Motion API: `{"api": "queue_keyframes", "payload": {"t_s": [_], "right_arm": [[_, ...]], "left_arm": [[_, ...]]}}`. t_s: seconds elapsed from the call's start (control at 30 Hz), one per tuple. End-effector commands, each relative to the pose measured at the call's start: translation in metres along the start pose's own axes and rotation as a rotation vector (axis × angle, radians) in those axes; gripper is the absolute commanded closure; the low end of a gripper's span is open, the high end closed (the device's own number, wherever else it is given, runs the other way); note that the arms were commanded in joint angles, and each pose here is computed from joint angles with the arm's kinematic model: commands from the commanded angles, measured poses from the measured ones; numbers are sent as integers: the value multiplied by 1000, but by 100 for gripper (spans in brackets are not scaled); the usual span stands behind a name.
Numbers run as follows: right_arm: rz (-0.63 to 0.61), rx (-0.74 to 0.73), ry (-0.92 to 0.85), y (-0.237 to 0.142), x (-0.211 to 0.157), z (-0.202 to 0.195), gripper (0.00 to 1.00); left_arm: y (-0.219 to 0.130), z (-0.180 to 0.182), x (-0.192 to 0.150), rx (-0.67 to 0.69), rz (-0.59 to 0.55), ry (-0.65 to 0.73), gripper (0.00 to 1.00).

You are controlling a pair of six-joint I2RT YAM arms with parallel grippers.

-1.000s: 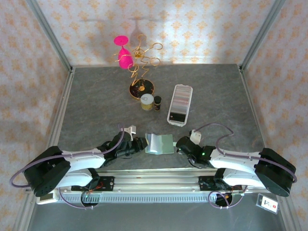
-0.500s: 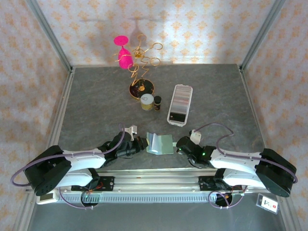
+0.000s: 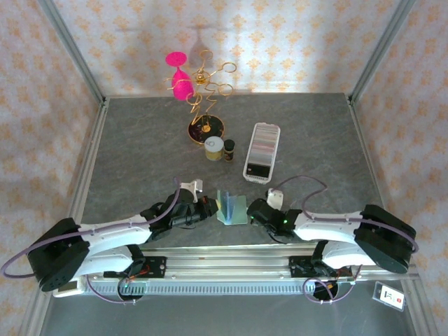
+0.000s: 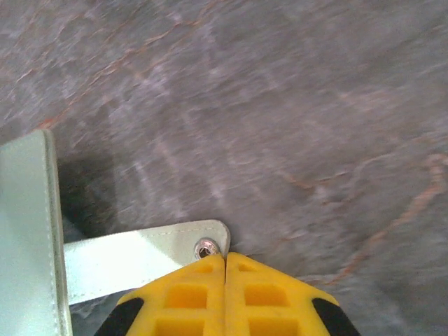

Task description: Put the credit cards into the card holder

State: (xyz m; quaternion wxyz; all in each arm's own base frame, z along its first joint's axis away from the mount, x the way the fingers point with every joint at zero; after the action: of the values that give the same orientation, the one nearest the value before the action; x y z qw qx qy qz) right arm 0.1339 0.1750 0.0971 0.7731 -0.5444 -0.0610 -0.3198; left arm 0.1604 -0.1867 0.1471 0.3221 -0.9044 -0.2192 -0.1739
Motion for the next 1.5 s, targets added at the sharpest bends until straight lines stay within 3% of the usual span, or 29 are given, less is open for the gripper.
{"api": "queue_keyframes", "payload": {"t_s": [0.0,0.23,0.5,0.63,0.73,0.87,1.03,1.2,1.33,1.47], "right_arm": [[22,52,-32,-1,-5,17,100],[6,39,-45,-2,-5,12,100],[-40,-50,-52,-9,2,-8,100],[-47,-88,-80,-14,7,-2,70],[-62,-109,-97,-22,13,3,57],[-83,-101,-102,-36,23,12,51],[-92,-49,-97,-61,36,26,44],[6,81,-129,-69,33,52,46],[70,115,-165,-60,22,70,65],[148,146,-189,-44,9,82,64]], "left_arm": [[-7,-7,6,107,-23,33,100],[7,-11,-4,196,47,70,100],[1,18,-19,269,44,58,100],[-3,32,-30,257,49,34,100],[-9,39,-32,273,32,47,100],[-16,40,-31,267,5,72,80],[-17,41,-31,240,-12,82,69],[-16,43,-32,244,-7,91,65],[-16,48,-34,227,-8,78,73],[-15,49,-35,209,0,74,80]]}}
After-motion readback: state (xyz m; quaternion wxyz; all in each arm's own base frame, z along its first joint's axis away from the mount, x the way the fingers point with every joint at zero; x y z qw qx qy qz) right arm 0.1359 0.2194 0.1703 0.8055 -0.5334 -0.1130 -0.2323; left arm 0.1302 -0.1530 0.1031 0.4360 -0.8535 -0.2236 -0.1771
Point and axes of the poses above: each hand's point on the last joint's axis, 136 mm out from that joint toward the fingers, its own y axis out along the fingers, its own z axis along the line the jaws close on, x = y × z, the point moved 10 cm from there along -y, back along the fingers, and after that the axes turned 10 degrees about y, right-handed, at the moved point
